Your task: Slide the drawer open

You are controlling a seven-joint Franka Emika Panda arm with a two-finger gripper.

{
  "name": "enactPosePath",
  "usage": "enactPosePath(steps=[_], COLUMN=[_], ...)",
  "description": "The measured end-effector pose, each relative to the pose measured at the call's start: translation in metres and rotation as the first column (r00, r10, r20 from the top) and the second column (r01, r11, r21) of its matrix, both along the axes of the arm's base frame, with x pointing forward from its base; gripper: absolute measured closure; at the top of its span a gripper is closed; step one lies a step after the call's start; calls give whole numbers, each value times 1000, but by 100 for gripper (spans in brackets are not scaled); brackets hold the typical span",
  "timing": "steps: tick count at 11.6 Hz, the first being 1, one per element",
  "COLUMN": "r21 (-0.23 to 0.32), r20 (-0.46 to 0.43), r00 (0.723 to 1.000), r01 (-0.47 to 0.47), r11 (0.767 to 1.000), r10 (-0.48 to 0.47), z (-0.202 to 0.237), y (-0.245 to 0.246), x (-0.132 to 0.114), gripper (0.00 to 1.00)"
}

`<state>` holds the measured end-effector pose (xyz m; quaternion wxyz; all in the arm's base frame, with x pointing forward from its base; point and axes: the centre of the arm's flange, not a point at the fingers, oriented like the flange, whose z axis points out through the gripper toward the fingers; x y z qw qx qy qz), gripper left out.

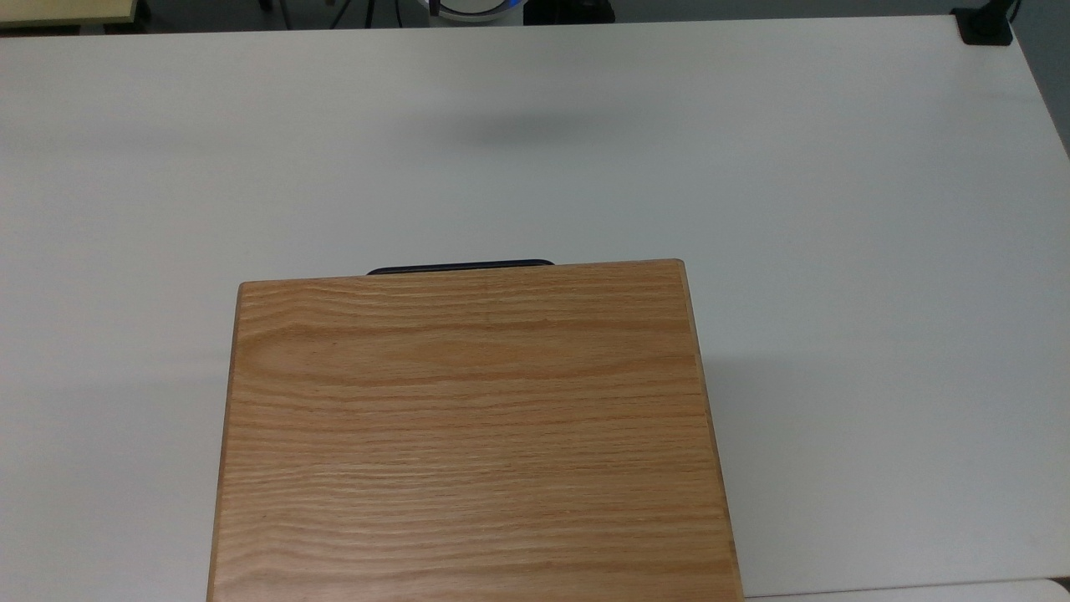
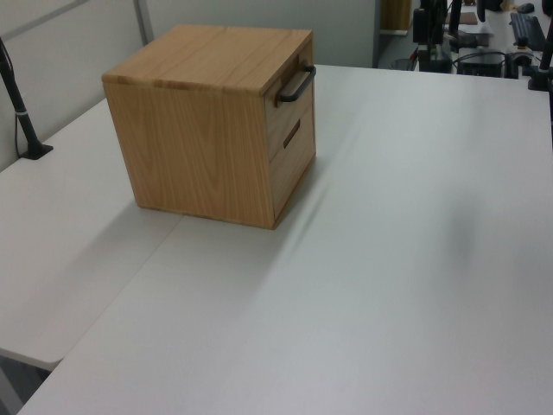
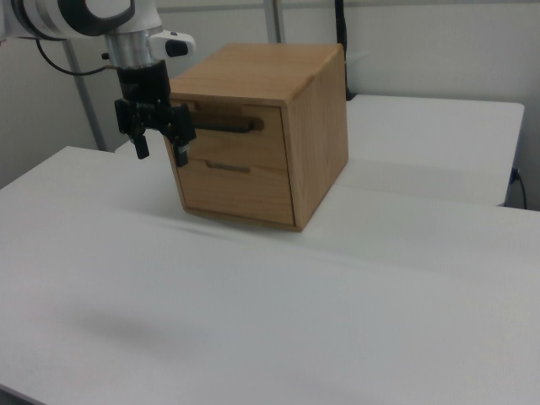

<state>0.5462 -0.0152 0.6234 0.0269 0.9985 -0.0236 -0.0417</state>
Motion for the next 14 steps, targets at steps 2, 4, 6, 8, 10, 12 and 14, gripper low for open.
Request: enactPosePath(steps=[2,4,6,8,10,12,14], r21=[0,0,2,2,1,13,43], r20=[-2,-8,-10,-10,18,48,52], r00=[1000,1000,1000,1000,1000,998,998], r01=[0,-6,-20,-21,-24,-28,-29], r11=[1000,1000,1000,1000,1000,1000,999], r10=[0,6,20,21,24,27,27], z=[-1,-4,-5,-5,-5,-10,-16], y=[1,1,1,1,1,4,8], x=[0,2,2,2,7,16,21], gripper=[0,0,0,0,0,0,0])
